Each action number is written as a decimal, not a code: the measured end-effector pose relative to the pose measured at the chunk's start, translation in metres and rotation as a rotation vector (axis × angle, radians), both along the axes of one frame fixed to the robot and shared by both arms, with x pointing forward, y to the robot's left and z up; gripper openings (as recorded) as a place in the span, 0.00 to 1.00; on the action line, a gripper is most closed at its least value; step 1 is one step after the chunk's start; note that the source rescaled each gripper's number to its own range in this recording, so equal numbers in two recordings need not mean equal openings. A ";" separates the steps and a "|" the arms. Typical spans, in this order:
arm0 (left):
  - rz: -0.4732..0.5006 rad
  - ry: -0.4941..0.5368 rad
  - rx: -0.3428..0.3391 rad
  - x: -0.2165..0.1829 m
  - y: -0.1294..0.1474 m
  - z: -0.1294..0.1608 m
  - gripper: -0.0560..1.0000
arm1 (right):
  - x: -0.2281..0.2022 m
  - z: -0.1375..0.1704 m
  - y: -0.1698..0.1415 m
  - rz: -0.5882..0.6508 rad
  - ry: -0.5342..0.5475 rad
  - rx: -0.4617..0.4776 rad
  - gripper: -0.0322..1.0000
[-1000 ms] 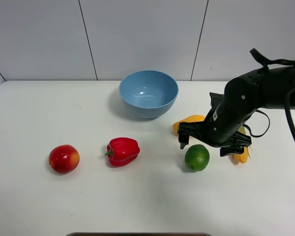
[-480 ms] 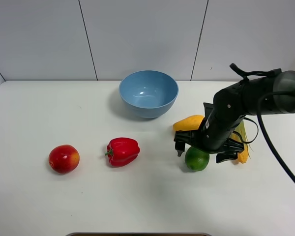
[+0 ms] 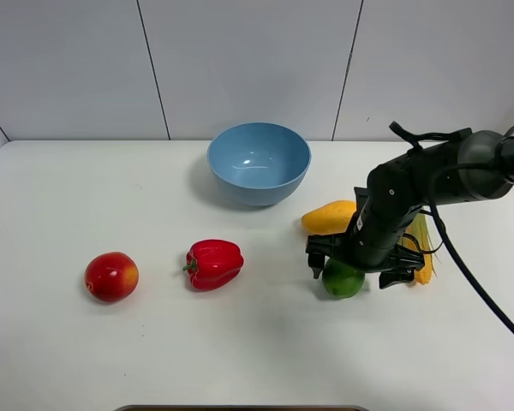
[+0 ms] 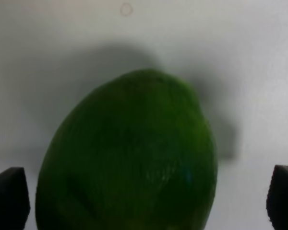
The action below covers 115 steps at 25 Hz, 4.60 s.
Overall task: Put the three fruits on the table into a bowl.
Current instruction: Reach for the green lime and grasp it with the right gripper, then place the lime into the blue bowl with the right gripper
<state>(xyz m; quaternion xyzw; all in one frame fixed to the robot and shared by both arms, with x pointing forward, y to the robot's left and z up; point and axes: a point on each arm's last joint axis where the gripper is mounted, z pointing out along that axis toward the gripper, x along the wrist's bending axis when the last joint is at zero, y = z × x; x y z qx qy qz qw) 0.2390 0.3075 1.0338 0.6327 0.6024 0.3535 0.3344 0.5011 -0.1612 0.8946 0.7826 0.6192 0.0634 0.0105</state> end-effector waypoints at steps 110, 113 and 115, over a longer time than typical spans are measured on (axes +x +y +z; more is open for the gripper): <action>0.000 0.000 0.000 0.000 0.000 0.000 1.00 | -0.002 0.186 -0.018 0.299 -0.693 0.023 0.15; 0.000 0.000 0.000 0.000 0.000 0.000 1.00 | 0.006 0.207 -0.014 0.331 -0.781 0.031 0.15; 0.000 0.000 0.000 0.000 0.000 0.000 1.00 | 0.011 0.216 -0.010 0.346 -0.826 0.037 0.15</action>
